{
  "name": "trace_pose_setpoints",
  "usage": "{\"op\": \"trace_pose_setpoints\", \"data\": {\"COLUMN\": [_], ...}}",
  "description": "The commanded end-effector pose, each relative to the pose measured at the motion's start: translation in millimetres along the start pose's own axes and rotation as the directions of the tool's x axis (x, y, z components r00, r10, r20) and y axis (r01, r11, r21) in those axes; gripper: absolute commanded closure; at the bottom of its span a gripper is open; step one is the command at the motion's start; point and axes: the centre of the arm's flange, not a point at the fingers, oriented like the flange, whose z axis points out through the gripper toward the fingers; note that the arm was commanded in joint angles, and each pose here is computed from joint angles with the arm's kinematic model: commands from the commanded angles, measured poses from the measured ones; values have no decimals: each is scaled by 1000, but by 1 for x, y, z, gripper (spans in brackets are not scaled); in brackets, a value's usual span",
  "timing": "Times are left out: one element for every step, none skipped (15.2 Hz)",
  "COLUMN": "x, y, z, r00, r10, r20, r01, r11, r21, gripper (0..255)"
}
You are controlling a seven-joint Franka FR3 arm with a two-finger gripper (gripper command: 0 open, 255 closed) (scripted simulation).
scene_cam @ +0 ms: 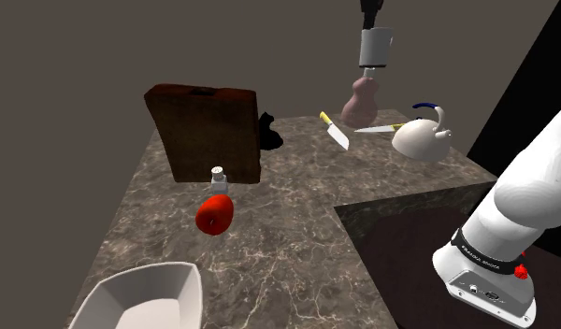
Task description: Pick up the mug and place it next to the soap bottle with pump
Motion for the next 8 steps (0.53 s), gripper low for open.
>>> {"op": "trace_pose_setpoints", "data": {"x": [-3,-6,-8,-11,-16,-16,-16,-16], "y": [27,40,53,66,88,88,88,88], "z": [-1,0,1,2,3,8,14,19], "r00": [1000,1000,1000,1000,1000,1000,1000,1000], "r10": [-2,-2,-2,-2,-2,-2,-2,-2], "r20": [-1,-1,-1,-1,-1,-1,-1,-1], "r01": [2,2,2,2,2,2,2,2], "r11": [1000,1000,1000,1000,1000,1000,1000,1000], "r21": [-1,-1,-1,-1,-1,-1,-1,-1], "gripper": [255,255,255,255,255,255,255,255]}}
